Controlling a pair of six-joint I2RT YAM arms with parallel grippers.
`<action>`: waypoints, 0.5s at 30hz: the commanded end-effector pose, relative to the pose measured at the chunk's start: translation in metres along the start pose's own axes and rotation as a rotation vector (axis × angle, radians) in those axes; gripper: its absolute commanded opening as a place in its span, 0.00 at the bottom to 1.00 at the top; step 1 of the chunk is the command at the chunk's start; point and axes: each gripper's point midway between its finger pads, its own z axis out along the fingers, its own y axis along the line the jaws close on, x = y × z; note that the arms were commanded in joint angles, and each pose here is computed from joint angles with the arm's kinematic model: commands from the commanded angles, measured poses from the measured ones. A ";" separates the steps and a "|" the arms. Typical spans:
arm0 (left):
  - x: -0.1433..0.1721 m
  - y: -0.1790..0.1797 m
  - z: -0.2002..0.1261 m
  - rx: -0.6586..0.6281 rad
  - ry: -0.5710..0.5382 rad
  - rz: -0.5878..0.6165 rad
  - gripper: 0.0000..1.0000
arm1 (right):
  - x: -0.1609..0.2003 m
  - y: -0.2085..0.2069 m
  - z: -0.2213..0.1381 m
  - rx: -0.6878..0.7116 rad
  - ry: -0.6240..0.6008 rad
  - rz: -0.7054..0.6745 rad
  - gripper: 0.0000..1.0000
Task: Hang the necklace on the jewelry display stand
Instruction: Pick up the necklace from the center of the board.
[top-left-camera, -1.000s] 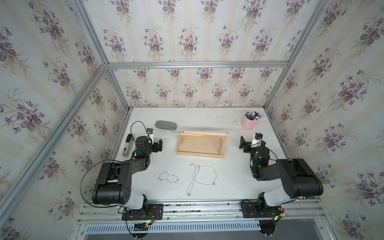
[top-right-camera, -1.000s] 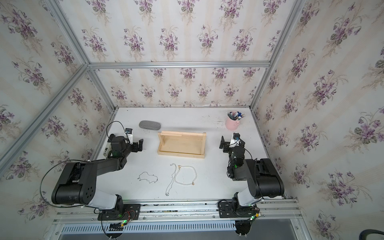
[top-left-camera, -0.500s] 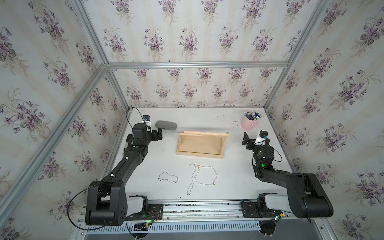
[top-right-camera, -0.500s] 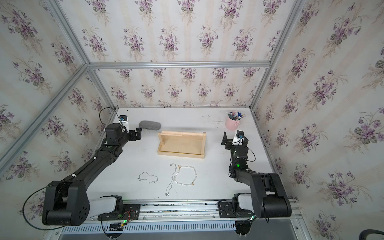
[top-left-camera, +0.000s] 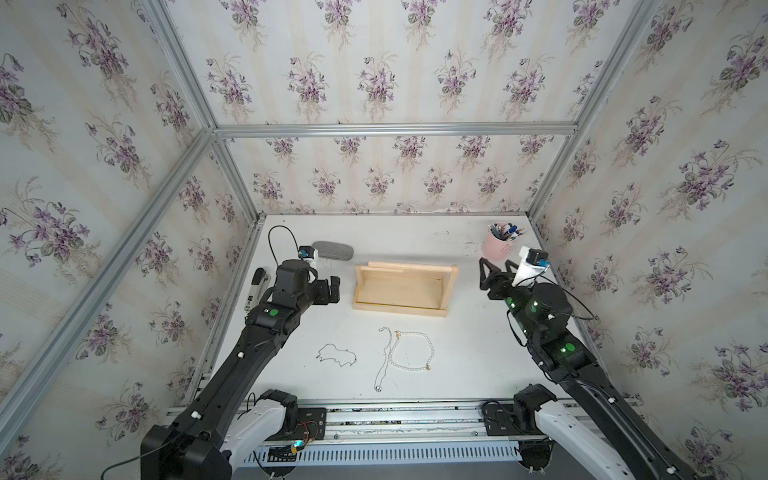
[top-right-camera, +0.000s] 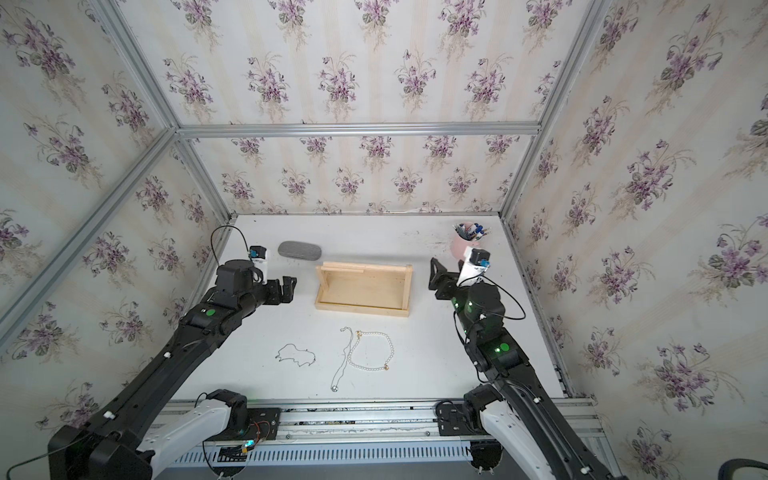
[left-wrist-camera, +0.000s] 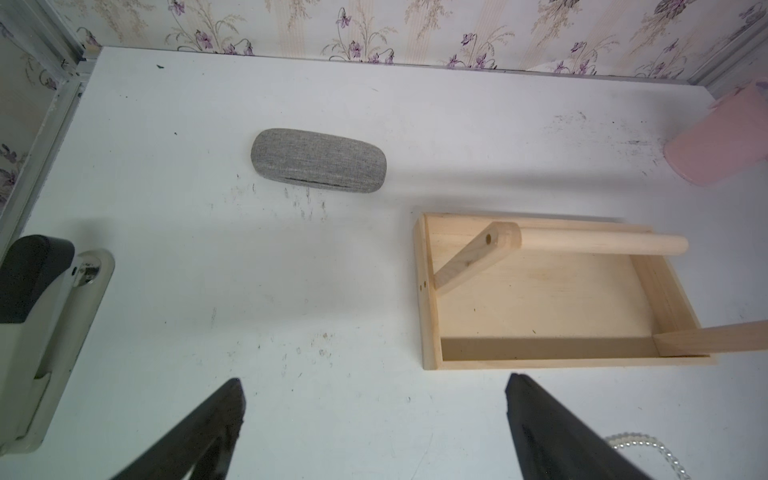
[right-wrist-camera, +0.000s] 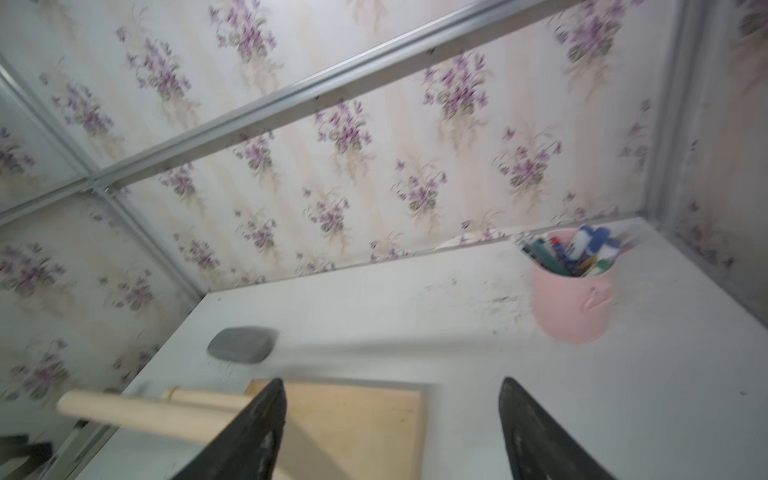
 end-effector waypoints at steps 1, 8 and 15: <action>0.019 0.004 -0.006 -0.011 0.062 0.000 1.00 | 0.075 0.019 -0.015 0.057 0.269 -0.078 0.78; 0.045 0.000 -0.002 0.014 0.185 -0.032 1.00 | 0.186 0.147 -0.055 -0.198 0.571 -0.273 0.72; 0.054 -0.007 -0.005 0.060 0.188 -0.053 1.00 | 0.305 0.186 -0.088 -0.442 0.942 -0.350 0.58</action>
